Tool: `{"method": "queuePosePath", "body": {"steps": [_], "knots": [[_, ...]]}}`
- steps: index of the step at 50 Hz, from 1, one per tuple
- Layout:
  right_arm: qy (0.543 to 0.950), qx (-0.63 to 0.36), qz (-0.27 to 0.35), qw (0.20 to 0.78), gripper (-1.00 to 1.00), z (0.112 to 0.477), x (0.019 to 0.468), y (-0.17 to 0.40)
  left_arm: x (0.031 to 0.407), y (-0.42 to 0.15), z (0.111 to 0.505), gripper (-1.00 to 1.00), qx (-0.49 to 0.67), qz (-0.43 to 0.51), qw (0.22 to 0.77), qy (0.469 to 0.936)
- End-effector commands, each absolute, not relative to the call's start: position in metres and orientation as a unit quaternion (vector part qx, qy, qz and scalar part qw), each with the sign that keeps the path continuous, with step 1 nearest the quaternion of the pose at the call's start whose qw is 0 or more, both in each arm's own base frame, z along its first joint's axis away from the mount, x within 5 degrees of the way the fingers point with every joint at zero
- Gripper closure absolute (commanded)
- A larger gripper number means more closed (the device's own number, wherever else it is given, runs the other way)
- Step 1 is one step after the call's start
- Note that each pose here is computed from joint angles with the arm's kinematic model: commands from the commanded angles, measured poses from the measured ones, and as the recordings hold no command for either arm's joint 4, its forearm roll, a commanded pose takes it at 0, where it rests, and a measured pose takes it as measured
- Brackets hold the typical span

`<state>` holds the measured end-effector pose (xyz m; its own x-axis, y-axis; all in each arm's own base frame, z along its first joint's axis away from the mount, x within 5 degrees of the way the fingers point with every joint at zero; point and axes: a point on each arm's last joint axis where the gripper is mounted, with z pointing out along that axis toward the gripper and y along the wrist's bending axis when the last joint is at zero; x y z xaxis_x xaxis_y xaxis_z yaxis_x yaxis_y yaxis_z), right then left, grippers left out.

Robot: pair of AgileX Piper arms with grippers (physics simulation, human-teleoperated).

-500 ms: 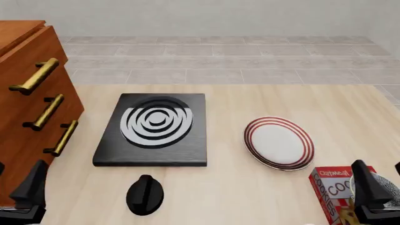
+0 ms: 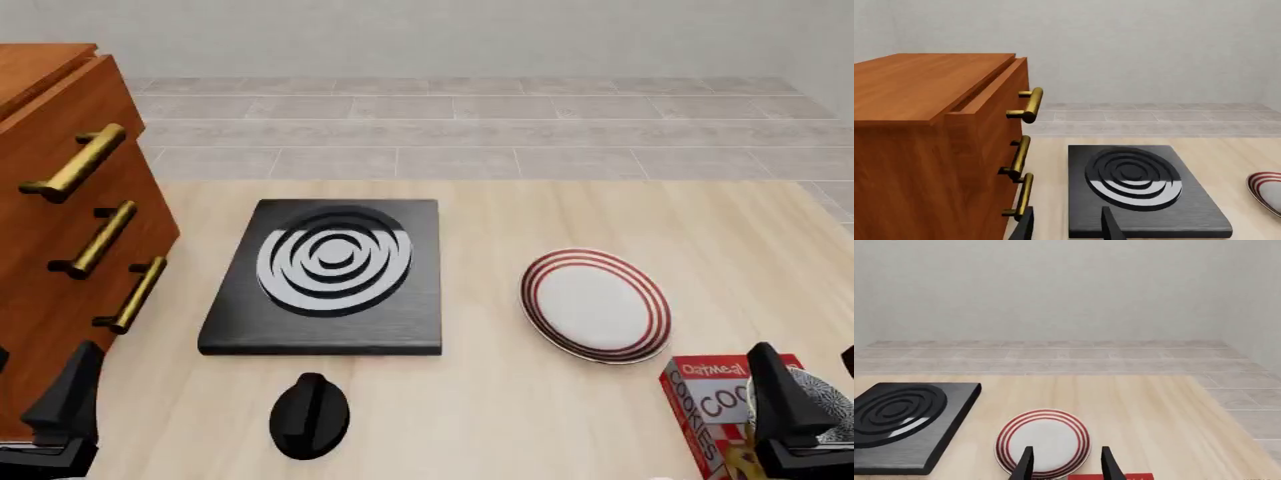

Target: Pick the akita bowl on the cookies box and place it on the plate.

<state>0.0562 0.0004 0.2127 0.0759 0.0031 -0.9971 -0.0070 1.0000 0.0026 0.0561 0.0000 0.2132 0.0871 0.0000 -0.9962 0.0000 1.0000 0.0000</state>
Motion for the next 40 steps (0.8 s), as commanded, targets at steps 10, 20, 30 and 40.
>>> {"method": "queuePosePath", "body": {"steps": [10, 20, 30, 40], "knots": [[0.67, 0.019, 0.027, 0.741, -1.0, 0.236, 0.051, 0.0, 0.056, 0.0, 0.213, -1.0, 0.0, 0.0, 0.737, 0.676], [0.668, -0.028, 0.013, 0.743, -1.0, 0.316, 0.036, 0.002, 0.056, 0.0, 0.213, -1.0, 0.0, 0.0, 0.737, 0.676], [0.674, -0.012, -0.014, 0.739, -1.0, 0.384, 0.018, 0.0, 0.056, 0.0, 0.213, -1.0, 0.0, 0.0, 0.737, 0.676], [0.69, 0.061, -0.024, 0.721, -1.0, 0.421, 0.003, 0.0, 0.056, 0.0, 0.213, -1.0, 0.0, 0.0, 0.737, 0.676]]}}
